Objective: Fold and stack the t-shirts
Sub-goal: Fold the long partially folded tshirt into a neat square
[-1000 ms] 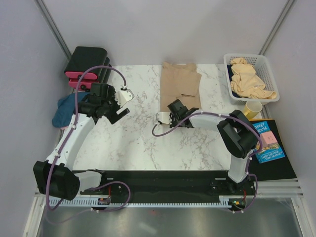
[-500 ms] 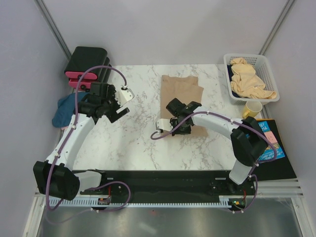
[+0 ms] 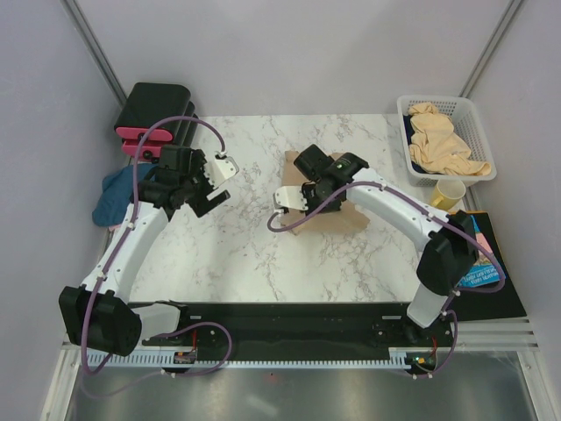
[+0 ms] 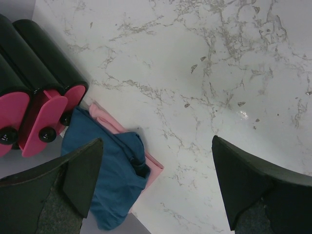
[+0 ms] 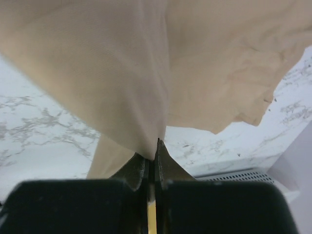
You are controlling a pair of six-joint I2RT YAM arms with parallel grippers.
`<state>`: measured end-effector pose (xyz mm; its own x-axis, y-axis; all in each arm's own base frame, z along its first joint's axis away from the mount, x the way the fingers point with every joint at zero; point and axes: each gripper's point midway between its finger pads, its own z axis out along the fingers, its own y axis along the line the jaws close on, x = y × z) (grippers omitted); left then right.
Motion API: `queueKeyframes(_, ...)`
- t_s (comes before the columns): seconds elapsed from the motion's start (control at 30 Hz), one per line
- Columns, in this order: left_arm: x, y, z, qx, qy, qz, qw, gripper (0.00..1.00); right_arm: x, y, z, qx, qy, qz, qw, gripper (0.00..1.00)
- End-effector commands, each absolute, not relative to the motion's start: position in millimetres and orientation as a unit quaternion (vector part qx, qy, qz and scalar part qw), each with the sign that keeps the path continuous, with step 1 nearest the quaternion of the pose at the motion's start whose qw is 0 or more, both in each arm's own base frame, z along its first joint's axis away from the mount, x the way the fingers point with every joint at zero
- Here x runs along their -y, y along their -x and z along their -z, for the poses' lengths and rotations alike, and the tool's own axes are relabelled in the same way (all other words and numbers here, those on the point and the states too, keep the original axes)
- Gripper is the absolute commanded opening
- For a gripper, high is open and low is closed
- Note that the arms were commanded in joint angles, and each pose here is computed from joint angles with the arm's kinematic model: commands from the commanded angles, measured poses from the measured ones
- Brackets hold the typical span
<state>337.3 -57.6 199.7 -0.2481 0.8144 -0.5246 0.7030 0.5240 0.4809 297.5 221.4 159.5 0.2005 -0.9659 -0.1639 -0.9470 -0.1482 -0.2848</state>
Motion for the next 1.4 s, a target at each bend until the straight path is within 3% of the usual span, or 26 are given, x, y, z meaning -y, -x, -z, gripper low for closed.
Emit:
queueKeyframes(0.0, 66, -348, -222, -0.769, -0.482, -0.069, 0.414, 1.0, -223, -362, -163, -0.63, 0.739, 0.103, 0.215, 0.0)
queueKeyframes(0.3, 66, -347, -214, -0.773, -0.483, -0.067, 0.406, 1.0, -229, -425, -165, -0.634, 0.719, 0.137, 0.25, 0.0)
queueKeyframes(1.37, 67, -363, -205, -0.779, -0.485, -0.068, 0.391, 1.0, -225, -511, -174, -0.626, 0.672, 0.201, 0.342, 0.0)
